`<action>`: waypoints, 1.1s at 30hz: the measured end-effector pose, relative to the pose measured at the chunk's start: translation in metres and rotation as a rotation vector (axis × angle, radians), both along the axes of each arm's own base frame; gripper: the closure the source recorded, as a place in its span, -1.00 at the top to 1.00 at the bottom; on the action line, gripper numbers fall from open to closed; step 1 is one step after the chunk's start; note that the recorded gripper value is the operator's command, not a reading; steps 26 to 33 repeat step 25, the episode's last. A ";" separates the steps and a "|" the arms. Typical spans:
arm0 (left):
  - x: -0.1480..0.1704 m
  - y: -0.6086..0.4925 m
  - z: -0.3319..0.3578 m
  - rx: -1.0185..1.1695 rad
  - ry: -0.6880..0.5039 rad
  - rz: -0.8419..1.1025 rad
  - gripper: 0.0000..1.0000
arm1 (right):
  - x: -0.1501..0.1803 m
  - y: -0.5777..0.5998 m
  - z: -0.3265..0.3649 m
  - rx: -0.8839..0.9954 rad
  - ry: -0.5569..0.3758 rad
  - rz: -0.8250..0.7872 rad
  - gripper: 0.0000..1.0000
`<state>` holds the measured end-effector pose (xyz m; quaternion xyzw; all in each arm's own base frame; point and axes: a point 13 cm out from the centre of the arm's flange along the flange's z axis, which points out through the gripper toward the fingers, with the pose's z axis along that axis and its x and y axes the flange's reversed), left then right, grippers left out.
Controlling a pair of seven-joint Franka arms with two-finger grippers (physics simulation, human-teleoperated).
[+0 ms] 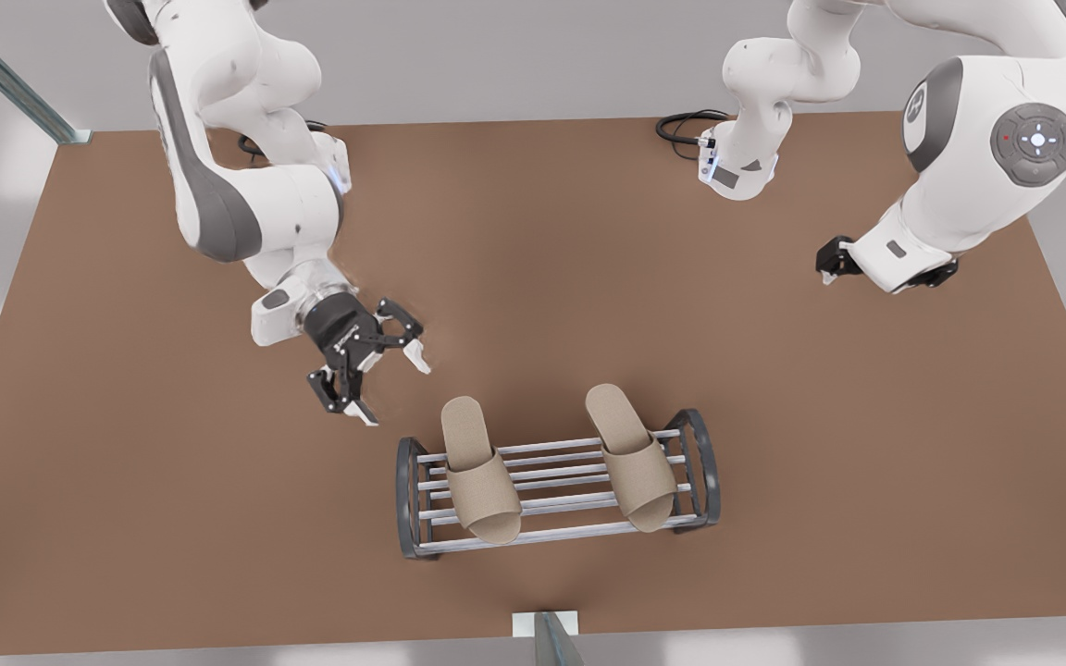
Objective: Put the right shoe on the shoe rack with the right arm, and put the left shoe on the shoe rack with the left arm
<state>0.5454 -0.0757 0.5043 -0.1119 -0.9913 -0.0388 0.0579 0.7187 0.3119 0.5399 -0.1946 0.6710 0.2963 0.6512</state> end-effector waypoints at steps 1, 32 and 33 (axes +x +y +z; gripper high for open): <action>0.000 0.000 0.001 0.000 -0.001 0.000 1.00 | 0.043 -0.081 0.024 -0.236 -0.156 0.015 1.00; 0.001 0.004 0.001 0.007 -0.006 0.038 1.00 | -0.104 -0.299 -0.075 -1.087 1.074 0.006 1.00; 0.001 0.004 0.001 0.007 -0.006 0.038 1.00 | -0.104 -0.299 -0.075 -1.087 1.074 0.006 1.00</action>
